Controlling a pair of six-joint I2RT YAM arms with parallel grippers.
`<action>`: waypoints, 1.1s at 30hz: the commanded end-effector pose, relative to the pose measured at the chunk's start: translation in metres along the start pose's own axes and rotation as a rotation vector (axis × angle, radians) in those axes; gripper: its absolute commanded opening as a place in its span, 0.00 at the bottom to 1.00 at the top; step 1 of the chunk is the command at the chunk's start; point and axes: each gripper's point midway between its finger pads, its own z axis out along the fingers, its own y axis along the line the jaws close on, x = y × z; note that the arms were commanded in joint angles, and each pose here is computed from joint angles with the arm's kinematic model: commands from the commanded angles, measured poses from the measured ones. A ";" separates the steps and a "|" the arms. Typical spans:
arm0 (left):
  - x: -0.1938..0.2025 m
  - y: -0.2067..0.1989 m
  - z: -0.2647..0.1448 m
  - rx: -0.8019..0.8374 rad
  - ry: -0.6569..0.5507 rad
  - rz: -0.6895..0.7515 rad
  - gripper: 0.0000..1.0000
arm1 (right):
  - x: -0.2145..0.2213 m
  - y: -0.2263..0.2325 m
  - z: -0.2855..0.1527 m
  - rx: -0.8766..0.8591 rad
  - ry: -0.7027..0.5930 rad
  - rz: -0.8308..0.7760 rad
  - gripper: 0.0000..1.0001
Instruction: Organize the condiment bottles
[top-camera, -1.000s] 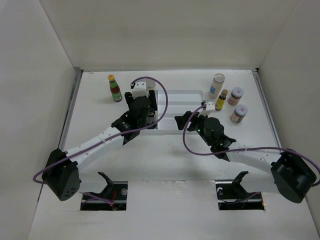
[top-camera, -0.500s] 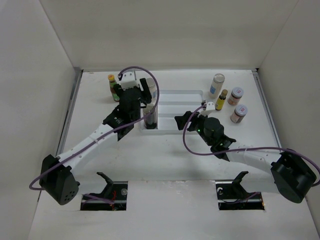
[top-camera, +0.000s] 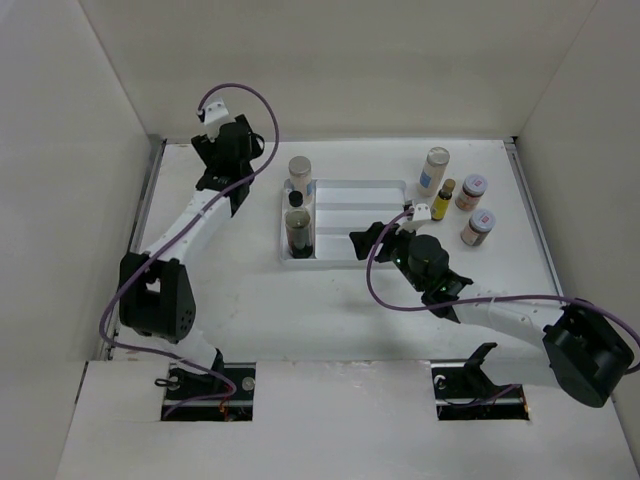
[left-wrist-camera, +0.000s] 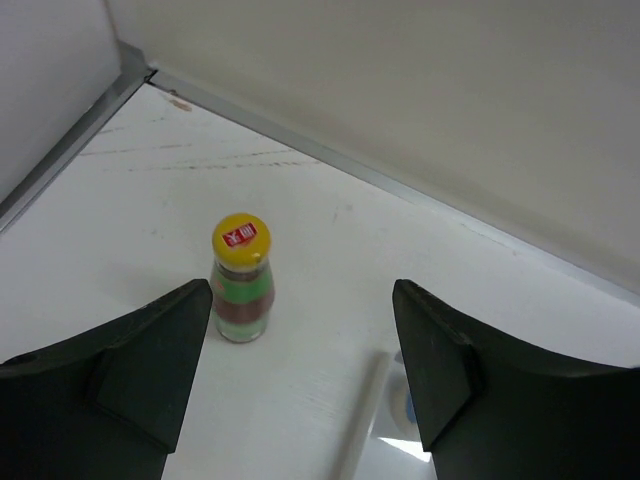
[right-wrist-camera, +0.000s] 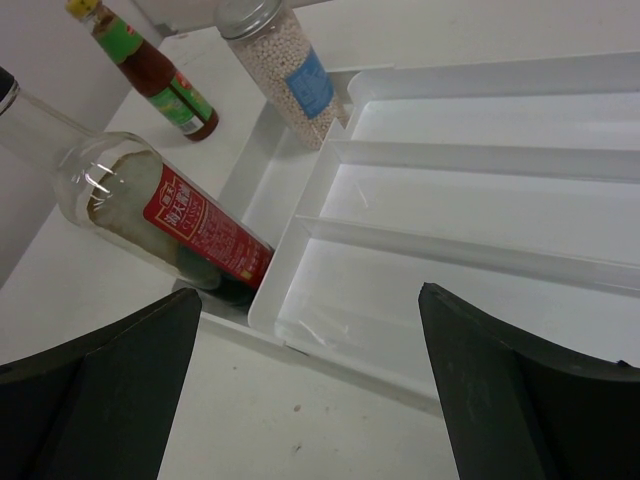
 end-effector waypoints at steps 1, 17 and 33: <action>-0.013 0.003 0.023 -0.007 0.030 -0.026 0.71 | -0.017 0.002 0.001 -0.004 -0.060 0.029 0.97; 0.021 0.026 0.072 -0.095 0.127 0.025 0.58 | -0.016 0.000 0.003 0.000 -0.055 0.031 0.98; 0.031 0.046 0.079 -0.132 0.143 0.021 0.21 | -0.019 0.000 0.000 0.000 -0.065 0.033 0.98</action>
